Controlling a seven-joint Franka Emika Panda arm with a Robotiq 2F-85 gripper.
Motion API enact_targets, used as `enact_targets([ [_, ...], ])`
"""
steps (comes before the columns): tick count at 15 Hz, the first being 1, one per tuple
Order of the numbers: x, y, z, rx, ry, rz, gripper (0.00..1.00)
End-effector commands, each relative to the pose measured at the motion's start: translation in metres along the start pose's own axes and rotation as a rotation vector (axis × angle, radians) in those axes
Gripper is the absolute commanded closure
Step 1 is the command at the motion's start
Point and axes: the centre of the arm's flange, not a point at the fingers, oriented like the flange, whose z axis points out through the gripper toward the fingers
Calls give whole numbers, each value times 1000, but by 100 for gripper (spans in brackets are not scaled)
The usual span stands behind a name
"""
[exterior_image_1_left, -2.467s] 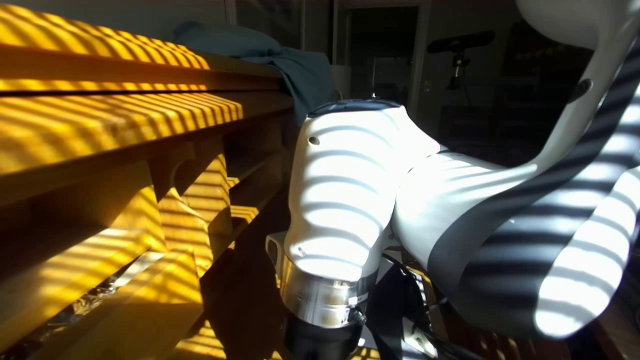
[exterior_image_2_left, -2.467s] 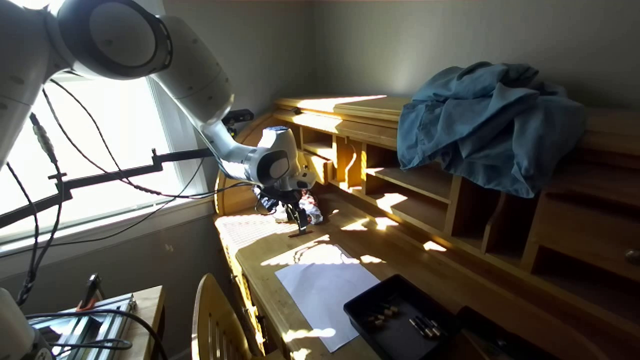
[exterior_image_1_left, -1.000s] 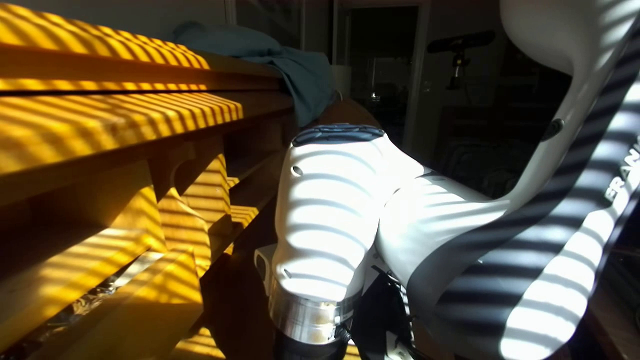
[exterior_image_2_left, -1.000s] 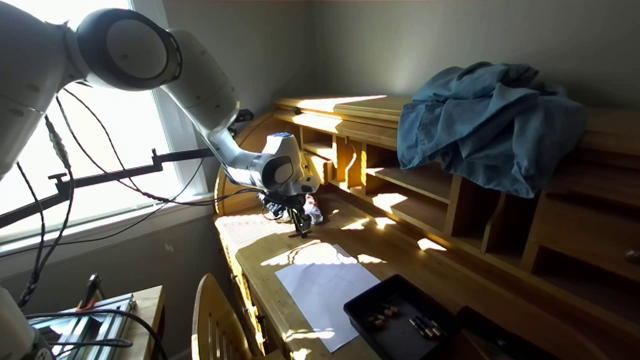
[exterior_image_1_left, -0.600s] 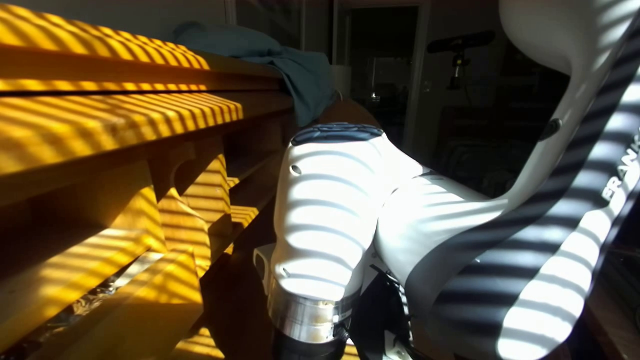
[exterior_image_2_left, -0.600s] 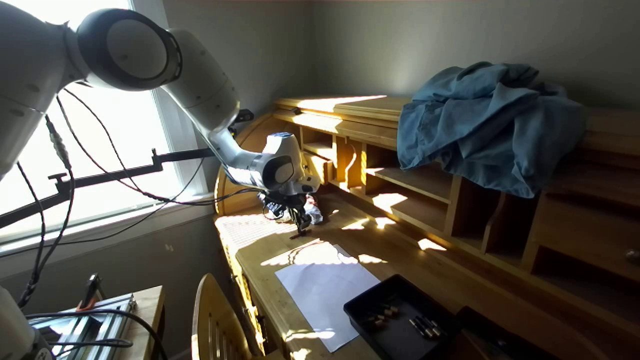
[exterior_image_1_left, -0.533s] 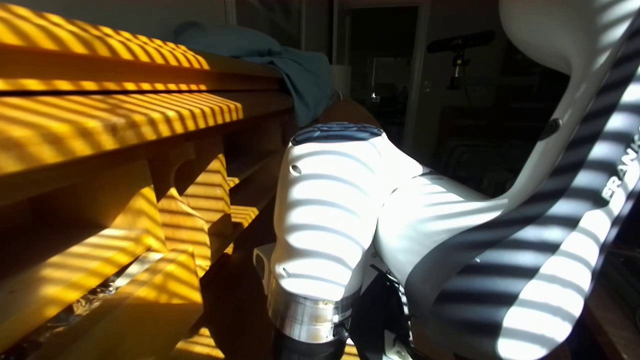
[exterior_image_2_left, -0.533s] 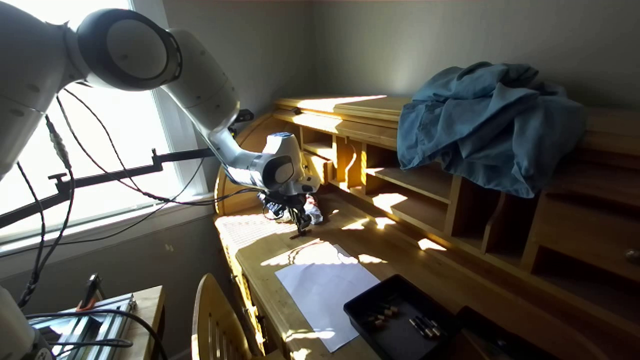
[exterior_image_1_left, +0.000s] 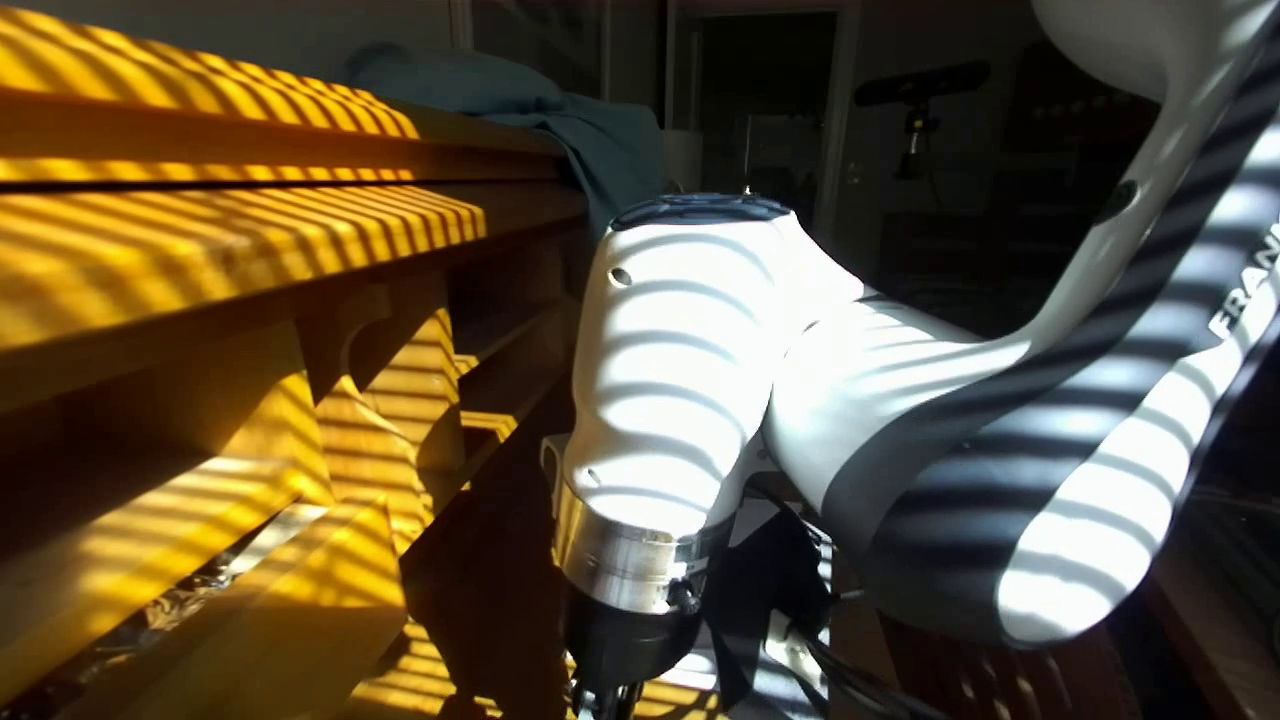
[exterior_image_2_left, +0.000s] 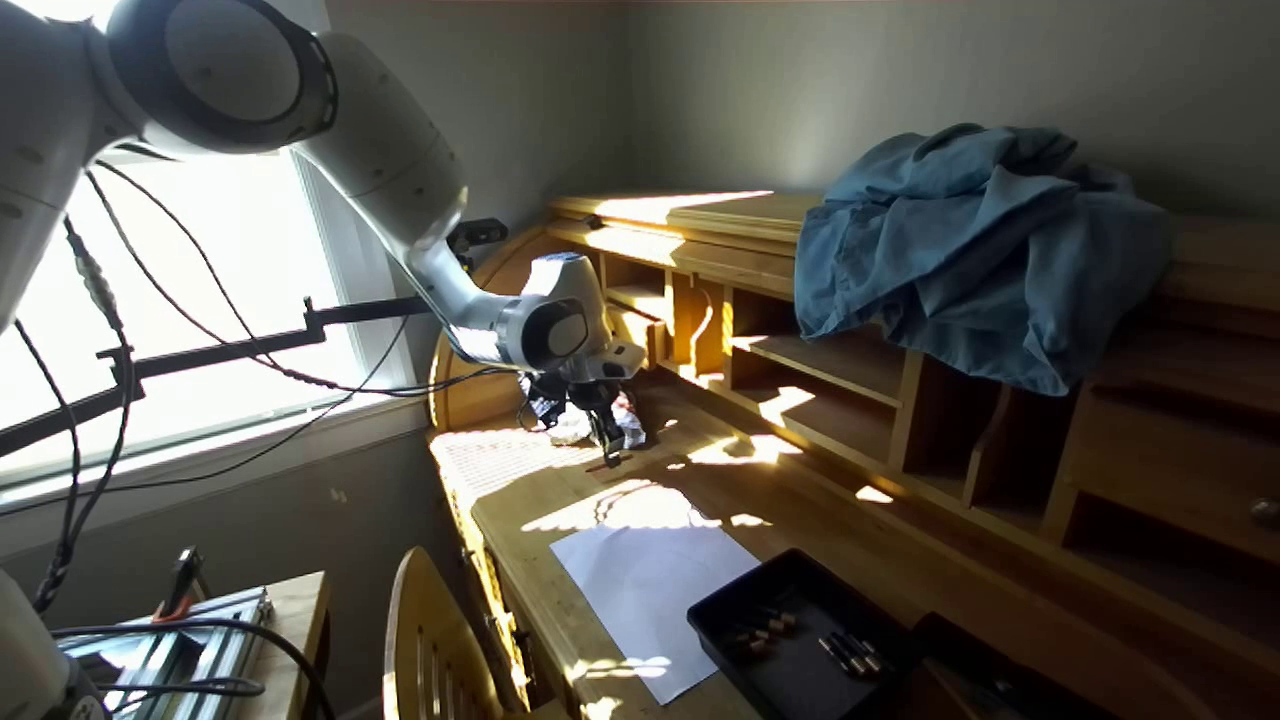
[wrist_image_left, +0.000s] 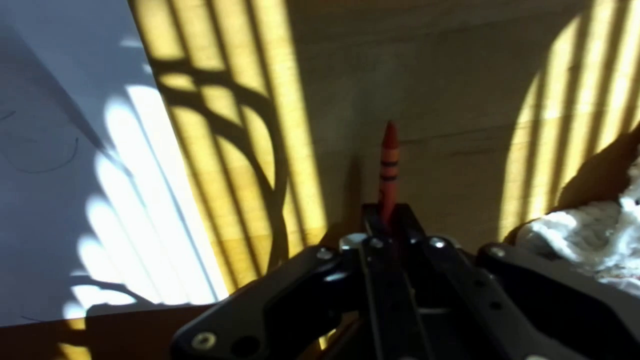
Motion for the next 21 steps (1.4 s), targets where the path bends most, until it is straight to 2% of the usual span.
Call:
enact_targets([
  [1,-28,17,-22,-17,26,120,98],
  [7,-58,39,-29,-44,51,229,98],
  [12,-80,69,-18,-65,14,306,98],
  [21,-88,122,-31,-68,50,404,98],
])
